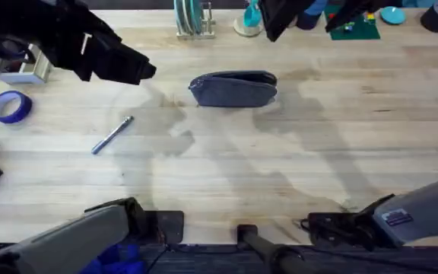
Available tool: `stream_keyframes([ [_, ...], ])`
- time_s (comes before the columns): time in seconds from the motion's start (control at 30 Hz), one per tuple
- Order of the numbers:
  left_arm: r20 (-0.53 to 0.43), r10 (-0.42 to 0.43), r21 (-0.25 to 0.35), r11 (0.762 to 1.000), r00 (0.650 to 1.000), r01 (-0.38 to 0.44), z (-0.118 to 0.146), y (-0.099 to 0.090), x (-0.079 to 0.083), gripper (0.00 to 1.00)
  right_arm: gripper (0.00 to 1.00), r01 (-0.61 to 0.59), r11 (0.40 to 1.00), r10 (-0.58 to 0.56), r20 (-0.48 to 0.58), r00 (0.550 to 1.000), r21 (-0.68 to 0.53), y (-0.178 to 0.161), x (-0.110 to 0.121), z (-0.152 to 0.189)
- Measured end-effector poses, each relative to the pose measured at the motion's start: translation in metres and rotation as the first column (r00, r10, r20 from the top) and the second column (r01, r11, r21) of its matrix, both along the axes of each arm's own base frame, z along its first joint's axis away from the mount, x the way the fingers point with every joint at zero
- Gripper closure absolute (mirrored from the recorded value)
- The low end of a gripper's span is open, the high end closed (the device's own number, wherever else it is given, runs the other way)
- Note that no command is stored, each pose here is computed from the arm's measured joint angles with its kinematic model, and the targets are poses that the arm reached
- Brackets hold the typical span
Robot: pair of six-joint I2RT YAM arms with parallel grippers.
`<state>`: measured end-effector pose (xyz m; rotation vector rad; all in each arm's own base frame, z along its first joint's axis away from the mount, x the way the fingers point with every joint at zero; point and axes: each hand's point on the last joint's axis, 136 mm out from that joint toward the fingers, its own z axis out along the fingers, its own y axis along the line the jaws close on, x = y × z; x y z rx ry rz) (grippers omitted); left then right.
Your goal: Unzip the bag, pick up the pens from the table one at a time and place them inside, then zip the bag closed.
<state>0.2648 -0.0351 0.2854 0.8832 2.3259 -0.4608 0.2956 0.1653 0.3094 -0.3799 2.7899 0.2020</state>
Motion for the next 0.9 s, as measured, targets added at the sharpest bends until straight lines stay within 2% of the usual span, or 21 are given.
stream_keyframes([
  [0.37,-0.04,-0.001,-0.013,1.0,0.999,0.0,-0.001,-0.012,-0.004,0.004,0.006,0.005,0.996,-0.015,-0.108,0.994,-0.091,-0.014,-0.01,-0.039],
  [0.53,-0.058,0.002,-0.012,1.0,0.998,-0.003,-0.003,-0.013,-0.007,0.006,0.006,0.014,0.997,-0.021,-0.097,0.995,-0.076,-0.027,-0.011,-0.047],
  [0.83,-0.081,0.005,-0.014,1.0,0.997,-0.007,-0.005,-0.013,-0.011,0.005,0.007,-0.113,0.993,0.108,-0.124,0.986,-0.039,-0.032,-0.013,-0.062],
  [0.9,-0.081,0.006,-0.014,1.0,0.997,-0.007,-0.005,-0.013,-0.011,0.005,0.041,-0.147,0.988,0.141,-0.121,0.983,-0.04,-0.032,-0.013,-0.062],
])
